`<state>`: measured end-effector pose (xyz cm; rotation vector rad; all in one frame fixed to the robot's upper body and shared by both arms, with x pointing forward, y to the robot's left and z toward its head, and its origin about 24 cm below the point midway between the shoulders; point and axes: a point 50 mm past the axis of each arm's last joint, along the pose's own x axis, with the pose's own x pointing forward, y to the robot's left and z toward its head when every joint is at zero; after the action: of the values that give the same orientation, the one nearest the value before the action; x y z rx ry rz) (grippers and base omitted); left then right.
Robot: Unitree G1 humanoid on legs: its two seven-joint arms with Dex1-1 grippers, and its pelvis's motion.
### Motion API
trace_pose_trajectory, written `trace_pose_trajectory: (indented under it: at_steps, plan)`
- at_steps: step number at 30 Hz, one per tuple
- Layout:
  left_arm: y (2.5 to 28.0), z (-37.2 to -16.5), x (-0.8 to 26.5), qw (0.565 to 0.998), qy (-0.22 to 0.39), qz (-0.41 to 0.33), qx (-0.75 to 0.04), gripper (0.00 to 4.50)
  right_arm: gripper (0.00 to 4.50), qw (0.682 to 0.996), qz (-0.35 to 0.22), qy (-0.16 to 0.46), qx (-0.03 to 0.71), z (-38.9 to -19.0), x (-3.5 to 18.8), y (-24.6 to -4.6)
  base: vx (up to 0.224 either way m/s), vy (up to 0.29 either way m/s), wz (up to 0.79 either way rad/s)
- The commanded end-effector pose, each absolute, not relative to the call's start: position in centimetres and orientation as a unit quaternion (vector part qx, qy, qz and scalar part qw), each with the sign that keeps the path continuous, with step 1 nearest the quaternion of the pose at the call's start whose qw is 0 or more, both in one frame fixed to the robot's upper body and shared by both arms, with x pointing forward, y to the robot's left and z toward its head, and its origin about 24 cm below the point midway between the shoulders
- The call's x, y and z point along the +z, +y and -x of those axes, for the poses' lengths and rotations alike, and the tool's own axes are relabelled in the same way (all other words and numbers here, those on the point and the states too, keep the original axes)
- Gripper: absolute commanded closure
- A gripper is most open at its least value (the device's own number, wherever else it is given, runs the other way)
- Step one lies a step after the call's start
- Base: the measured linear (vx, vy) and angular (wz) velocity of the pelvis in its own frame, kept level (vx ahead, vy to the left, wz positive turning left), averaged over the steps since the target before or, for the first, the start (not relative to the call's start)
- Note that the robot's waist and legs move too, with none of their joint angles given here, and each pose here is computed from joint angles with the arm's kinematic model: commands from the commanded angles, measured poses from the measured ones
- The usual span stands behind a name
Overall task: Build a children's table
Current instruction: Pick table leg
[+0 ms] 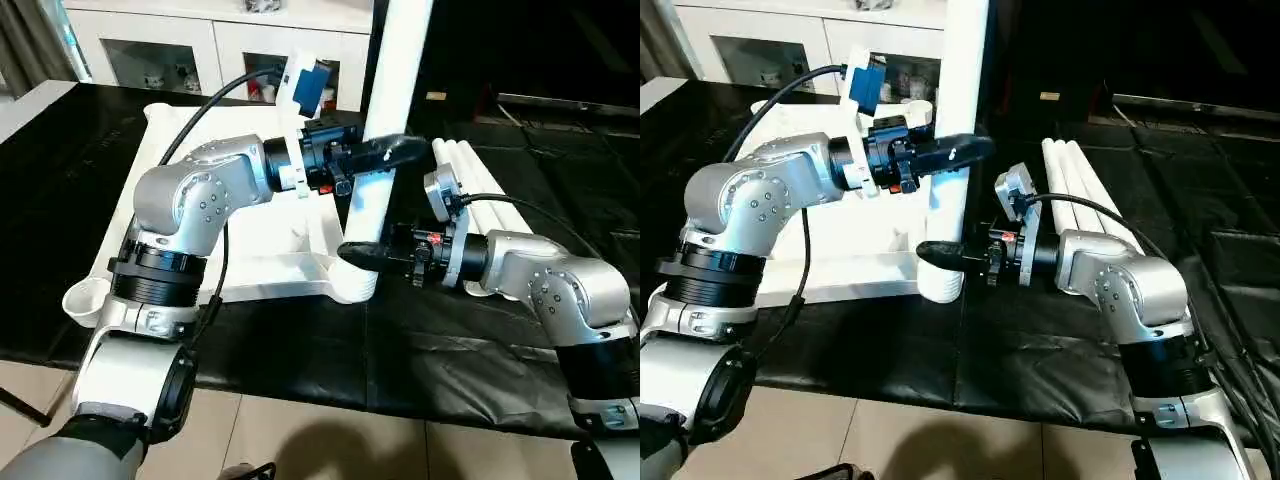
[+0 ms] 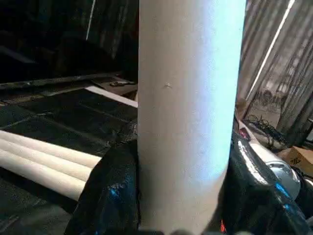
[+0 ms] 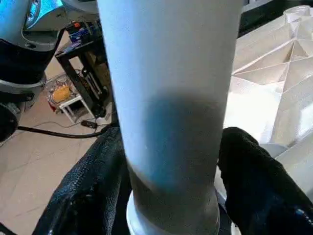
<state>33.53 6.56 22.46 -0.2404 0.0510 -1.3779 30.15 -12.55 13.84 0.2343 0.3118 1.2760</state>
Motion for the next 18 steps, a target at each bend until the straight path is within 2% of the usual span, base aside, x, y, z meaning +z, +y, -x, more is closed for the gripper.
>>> trace_pose_trajectory:
  at_steps: [1, 4, 10, 13, 18]
  plan:
    - [6.09, -33.04, 23.47, 0.753, 0.012, 0.094, -0.652, 2.68, 1.77, 0.78, -0.107, 0.142, 0.6, -30.25, 14.34, -12.44, 0.0, 0.0, 0.0]
    - [6.07, -33.03, 23.44, 0.752, 0.012, 0.094, -0.652, 2.68, 1.87, 0.779, -0.105, 0.145, 0.601, -30.19, 14.19, -12.4, 0.0, 0.0, 0.0]
    - [5.67, -32.86, 23.65, 0.747, 0.01, 0.105, -0.656, 2.68, 2.48, 0.781, -0.114, 0.156, 0.594, -30.24, 13.77, -12.38, 0.0, 0.0, 0.0]
    - [5.53, -32.81, 23.75, 0.745, 0.009, 0.109, -0.658, 2.68, 2.53, 0.779, -0.118, 0.154, 0.596, -30.2, 13.78, -12.27, 0.0, 0.0, 0.0]
    - [5.46, -32.8, 23.86, 0.745, 0.007, 0.113, -0.657, 2.68, 2.55, 0.793, -0.119, 0.134, 0.582, -30.42, 13.86, -12.04, 0.0, 0.0, 0.0]
